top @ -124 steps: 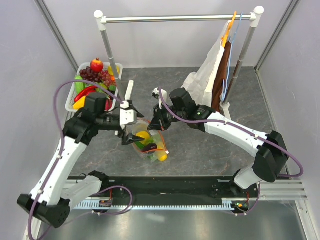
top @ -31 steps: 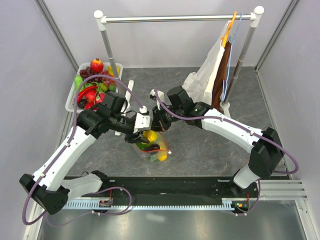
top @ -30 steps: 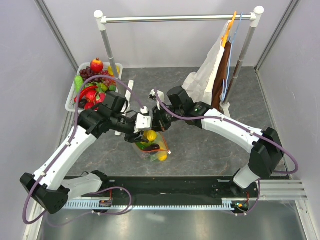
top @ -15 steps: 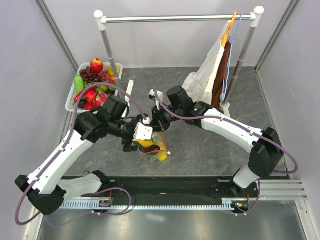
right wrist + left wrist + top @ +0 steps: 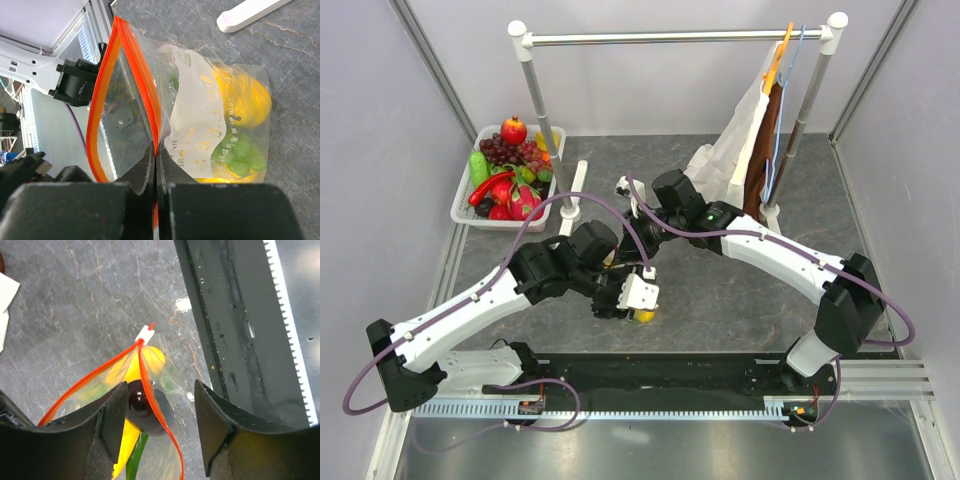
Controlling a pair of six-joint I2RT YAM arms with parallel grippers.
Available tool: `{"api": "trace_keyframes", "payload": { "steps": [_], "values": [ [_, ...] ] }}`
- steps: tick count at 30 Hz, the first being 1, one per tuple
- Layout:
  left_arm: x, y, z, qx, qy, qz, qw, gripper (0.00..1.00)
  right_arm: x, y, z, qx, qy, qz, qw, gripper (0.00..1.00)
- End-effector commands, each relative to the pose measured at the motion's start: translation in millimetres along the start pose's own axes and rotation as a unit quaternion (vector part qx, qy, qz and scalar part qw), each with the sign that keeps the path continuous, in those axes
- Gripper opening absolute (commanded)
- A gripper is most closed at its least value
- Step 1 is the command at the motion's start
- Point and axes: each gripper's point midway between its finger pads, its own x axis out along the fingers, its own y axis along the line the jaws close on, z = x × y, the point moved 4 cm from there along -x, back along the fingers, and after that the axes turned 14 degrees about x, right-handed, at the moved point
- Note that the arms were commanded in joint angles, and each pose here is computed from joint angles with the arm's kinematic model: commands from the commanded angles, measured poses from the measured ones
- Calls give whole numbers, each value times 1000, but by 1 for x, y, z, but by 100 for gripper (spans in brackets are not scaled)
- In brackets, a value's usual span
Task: Place the food in the zip-top bag and seal the zipper
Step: Place the fake fruit in the zipper food storage bag, then zip the zipper food storage bag at the center of the board.
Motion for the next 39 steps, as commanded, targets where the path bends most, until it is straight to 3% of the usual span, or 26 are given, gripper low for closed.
{"api": "trace_keyframes", "payload": {
  "steps": [1,8,11,14,15,17,18,20,21,23,27,34,39],
  "values": [
    [10,8,-6,-21,18,33,999,60,-5,18,16,-20,-20,26,999,0],
    [17,3,-13,-46,29,24,998,45,-4,18,16,-21,-20,25,999,0],
    [13,5,-3,-54,7,32,998,28,-5,17,16,-28,-25,20,999,2],
    [7,6,8,-67,-23,50,996,7,-10,18,20,-46,-40,11,998,14],
    [7,5,8,-70,-26,54,996,2,-12,19,23,-52,-47,8,998,28],
    [1,8,13,-76,-41,75,993,2,-22,23,35,-87,-77,-7,993,41],
    [1,7,12,-79,-46,81,993,2,-28,25,39,-101,-89,-11,991,59],
    [-4,8,17,-89,-66,99,989,2,-46,34,52,-131,-128,-20,983,74],
    [-2,4,14,-99,-71,96,988,2,-52,37,55,-137,-142,-24,980,87],
    [-3,7,15,-120,-86,109,983,2,-71,46,62,-152,-174,-30,972,96],
    [0,12,10,-164,-102,122,974,2,-96,61,55,-190,-198,-17,962,98],
    [-23,39,18,-248,-175,160,939,2,-145,82,22,-190,-246,2,951,98],
    [-33,52,34,-250,-212,166,930,2,-153,65,-21,-235,-220,-5,947,95]
  ]
}}
